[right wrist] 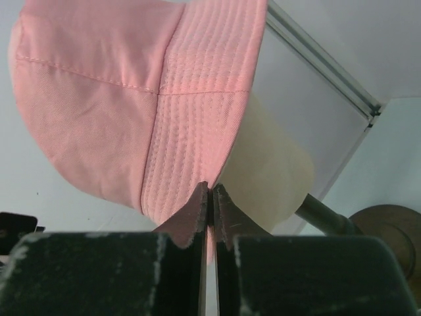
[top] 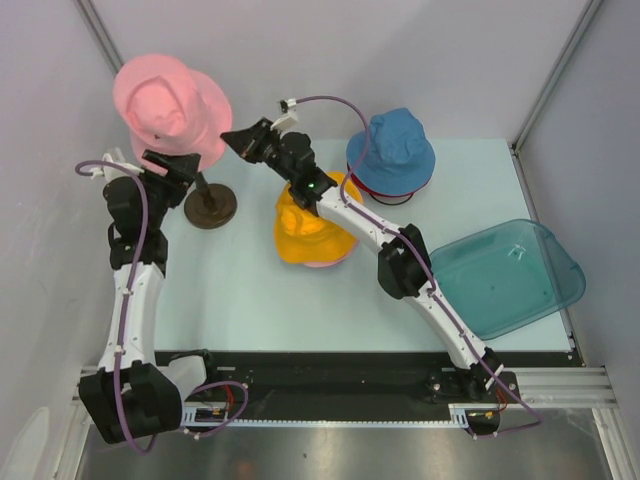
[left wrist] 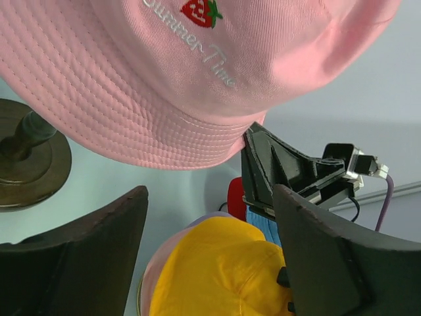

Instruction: Stack the hats

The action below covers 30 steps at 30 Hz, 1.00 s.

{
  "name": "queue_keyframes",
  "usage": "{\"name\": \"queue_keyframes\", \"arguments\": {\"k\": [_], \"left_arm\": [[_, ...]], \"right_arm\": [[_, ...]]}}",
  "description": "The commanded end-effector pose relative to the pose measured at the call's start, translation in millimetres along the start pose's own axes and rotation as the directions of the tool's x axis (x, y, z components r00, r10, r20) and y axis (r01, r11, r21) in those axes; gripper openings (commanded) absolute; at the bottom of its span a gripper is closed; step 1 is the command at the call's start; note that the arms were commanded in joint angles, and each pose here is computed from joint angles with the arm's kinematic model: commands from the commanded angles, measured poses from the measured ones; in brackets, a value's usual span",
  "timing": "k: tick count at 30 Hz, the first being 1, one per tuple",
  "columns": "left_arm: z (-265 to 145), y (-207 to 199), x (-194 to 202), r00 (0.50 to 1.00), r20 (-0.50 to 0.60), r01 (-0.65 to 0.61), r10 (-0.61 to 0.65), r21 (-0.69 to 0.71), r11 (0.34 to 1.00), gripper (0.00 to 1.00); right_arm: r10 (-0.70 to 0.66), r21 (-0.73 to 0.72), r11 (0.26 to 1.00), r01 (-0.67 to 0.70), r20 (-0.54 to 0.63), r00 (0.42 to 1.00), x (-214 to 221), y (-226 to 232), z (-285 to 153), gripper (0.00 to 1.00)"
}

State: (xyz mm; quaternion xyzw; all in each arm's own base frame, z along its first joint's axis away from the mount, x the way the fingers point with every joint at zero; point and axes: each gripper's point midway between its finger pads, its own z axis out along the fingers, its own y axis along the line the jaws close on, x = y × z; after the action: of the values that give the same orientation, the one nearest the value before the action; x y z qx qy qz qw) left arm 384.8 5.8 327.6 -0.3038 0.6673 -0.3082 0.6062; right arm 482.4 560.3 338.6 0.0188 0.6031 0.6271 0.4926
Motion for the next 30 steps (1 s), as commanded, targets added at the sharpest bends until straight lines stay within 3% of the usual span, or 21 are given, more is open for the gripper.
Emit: {"name": "queue_keyframes", "arguments": {"k": [1, 12, 19, 21, 22, 25, 30], "left_arm": [[-7, -18, -27, 0.997, 0.064, -0.041, 0.039, 0.027, 0.999, 0.85], [-6, -28, -38, 0.995, 0.081, -0.054, 0.05, 0.042, 0.998, 0.92], [-6, -29, -65, 0.99, 0.139, -0.044, 0.038, 0.037, 0.998, 0.95], [-9, -36, -73, 0.987, 0.152, -0.061, 0.054, 0.042, 0.997, 0.96], [-10, -37, -75, 0.984, 0.156, -0.09, 0.083, 0.036, 0.995, 0.97], [-16, -36, -80, 0.977, 0.16, -0.145, 0.143, -0.003, 0.989, 0.98], [-30, -32, -88, 0.96, 0.186, -0.199, 0.21, -0.08, 0.977, 1.0]], "right_arm": [[0.013, 0.072, 0.997, -0.016, 0.041, 0.999, -14, -6, 1, 0.0], [0.063, 0.213, 0.973, -0.083, 0.102, 0.993, -14, -37, 0, 0.0], [0.07, 0.198, 0.976, -0.089, 0.104, 0.992, -3, -33, 2, 0.02], [0.074, 0.168, 0.982, -0.091, 0.105, 0.992, -4, -29, 2, 0.09], [0.074, 0.146, 0.985, -0.088, 0.097, 0.993, -3, -23, 2, 0.21], [0.061, 0.055, 0.996, -0.067, 0.109, 0.992, -15, 0, 0, 0.41], [-0.013, 0.007, 1.0, 0.012, 0.125, 0.992, -33, 24, -5, 0.58]]}}
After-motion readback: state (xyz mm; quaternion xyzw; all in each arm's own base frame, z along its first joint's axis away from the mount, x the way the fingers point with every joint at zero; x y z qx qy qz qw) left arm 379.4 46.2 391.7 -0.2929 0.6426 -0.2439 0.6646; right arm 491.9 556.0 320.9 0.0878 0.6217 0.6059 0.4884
